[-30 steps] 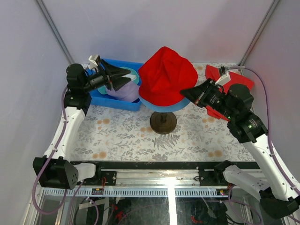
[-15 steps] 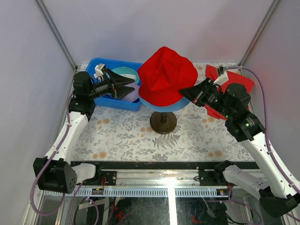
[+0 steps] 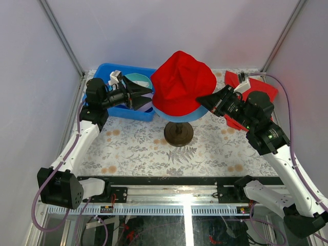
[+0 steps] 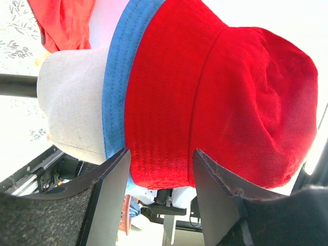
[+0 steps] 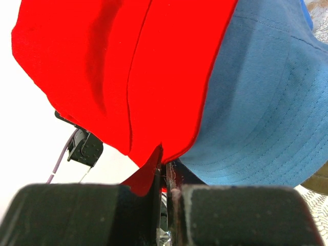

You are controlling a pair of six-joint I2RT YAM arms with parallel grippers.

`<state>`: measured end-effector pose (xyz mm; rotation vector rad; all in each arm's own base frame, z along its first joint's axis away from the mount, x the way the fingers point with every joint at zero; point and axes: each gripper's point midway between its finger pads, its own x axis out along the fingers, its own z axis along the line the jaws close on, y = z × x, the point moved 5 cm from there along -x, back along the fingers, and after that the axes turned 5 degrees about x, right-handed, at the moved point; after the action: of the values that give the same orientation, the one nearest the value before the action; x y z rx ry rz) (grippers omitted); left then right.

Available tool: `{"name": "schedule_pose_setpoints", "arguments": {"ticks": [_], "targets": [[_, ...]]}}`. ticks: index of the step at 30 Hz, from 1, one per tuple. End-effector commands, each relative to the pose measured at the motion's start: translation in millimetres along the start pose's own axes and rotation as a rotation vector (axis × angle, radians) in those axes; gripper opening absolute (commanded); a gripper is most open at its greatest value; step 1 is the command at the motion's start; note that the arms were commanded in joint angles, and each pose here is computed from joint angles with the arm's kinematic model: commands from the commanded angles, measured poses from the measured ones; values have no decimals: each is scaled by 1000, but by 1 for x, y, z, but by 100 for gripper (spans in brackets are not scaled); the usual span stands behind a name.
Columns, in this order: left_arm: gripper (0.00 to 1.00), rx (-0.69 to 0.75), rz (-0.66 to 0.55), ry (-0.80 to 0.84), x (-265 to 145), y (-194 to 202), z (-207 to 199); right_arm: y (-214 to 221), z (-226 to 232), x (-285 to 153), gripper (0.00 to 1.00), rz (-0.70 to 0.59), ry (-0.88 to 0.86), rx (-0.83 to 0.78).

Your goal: Stack the hats

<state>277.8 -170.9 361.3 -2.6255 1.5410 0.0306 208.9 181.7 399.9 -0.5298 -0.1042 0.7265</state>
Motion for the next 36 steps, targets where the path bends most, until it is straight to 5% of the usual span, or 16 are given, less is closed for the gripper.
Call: {"name": "schedule_pose_setpoints", "arguments": {"ticks": [1, 14, 36], "targets": [[52, 49, 0, 17, -1, 2, -3, -10, 6, -2, 0, -52, -13, -15], [54, 34, 11, -1, 1, 11, 4, -9, 6, 0, 0, -46, -23, -3], [52, 4, -8, 208, 7, 18, -10, -5, -2, 4, 0, -29, -7, 16]]}}
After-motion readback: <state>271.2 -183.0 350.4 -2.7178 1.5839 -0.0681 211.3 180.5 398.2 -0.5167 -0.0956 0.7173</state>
